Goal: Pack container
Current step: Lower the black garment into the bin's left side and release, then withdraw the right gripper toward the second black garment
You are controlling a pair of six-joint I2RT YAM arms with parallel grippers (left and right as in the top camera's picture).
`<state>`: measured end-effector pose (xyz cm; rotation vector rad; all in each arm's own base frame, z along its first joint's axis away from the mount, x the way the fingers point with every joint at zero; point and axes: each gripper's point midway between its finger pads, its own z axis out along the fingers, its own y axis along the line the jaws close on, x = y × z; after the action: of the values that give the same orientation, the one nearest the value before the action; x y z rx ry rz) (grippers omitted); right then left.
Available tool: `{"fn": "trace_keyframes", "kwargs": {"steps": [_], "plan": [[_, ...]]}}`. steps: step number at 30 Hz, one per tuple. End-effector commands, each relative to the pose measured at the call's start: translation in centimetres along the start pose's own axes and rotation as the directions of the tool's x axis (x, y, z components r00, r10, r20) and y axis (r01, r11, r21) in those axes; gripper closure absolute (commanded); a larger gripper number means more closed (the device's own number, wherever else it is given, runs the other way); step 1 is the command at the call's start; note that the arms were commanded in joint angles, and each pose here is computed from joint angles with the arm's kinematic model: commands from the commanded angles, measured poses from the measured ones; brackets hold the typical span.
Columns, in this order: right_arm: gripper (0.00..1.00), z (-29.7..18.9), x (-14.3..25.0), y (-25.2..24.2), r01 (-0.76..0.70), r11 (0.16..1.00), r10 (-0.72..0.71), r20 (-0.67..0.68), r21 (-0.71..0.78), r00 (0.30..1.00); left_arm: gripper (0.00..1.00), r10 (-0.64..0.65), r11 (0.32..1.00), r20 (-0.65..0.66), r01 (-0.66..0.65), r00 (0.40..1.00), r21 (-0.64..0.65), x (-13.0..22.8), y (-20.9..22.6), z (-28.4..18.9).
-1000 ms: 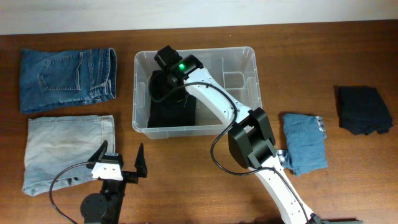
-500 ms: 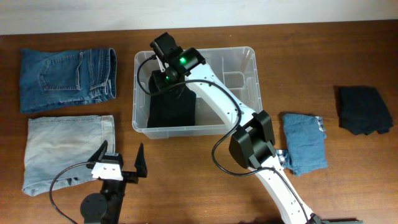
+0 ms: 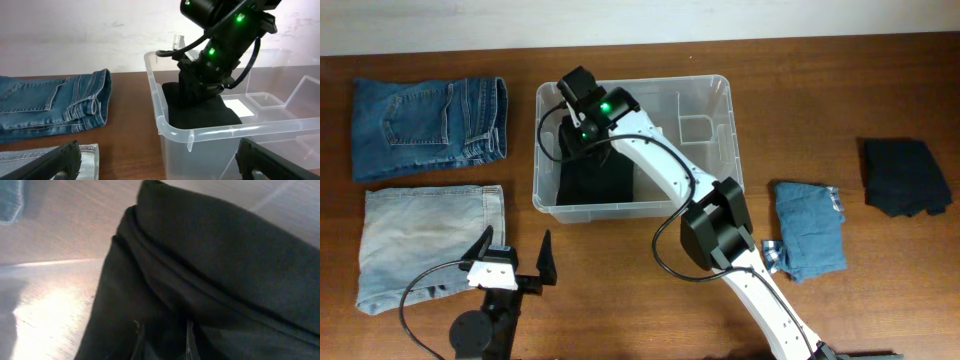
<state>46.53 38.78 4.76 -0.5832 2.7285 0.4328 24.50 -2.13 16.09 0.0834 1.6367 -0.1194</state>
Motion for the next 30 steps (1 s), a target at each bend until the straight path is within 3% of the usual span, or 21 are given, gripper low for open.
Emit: {"fn": "trace_keyframes", "kwargs": {"steps": [1, 6, 12, 17, 23, 30], "plan": [[0.79, 0.7, 0.6, 1.0, 0.012, 1.000, -0.013, -0.015, -0.017, 1.000, 0.01, 0.015, 1.000, 0.000, -0.015, 1.000, -0.010, 0.1, 0.2, 0.0], [0.73, -1.1, -0.4, 0.6, 0.029, 0.999, -0.029, 0.010, -0.016, 1.000, 0.01, 0.015, 1.000, 0.000, -0.015, 1.000, -0.010, 0.1, 0.2, 0.0], [0.61, -11.3, -3.7, -3.3, -0.038, 0.995, 0.028, 0.122, 0.088, 0.992, 0.01, 0.015, 1.000, 0.000, -0.015, 1.000, -0.010, 0.1, 0.2, 0.0], [0.34, -24.1, -5.2, -8.7, -0.150, 0.964, 0.080, 0.300, 0.219, 0.951, 0.01, 0.015, 1.000, 0.000, -0.015, 1.000, -0.010, 0.1, 0.2, 0.0], [0.26, -38.0, -1.7, -17.8, -0.412, 0.864, 0.239, 0.482, 0.291, 0.843, 0.01, 0.015, 1.000, 0.001, -0.015, 1.000, -0.009, 0.1, 0.2, 0.0], [0.23, -45.7, 3.0, -27.4, -0.641, 0.744, 0.438, 0.587, 0.188, 0.681, 0.01, 0.015, 1.000, 0.000, -0.015, 1.000, -0.009, 0.1, 0.2, 0.0]]}}
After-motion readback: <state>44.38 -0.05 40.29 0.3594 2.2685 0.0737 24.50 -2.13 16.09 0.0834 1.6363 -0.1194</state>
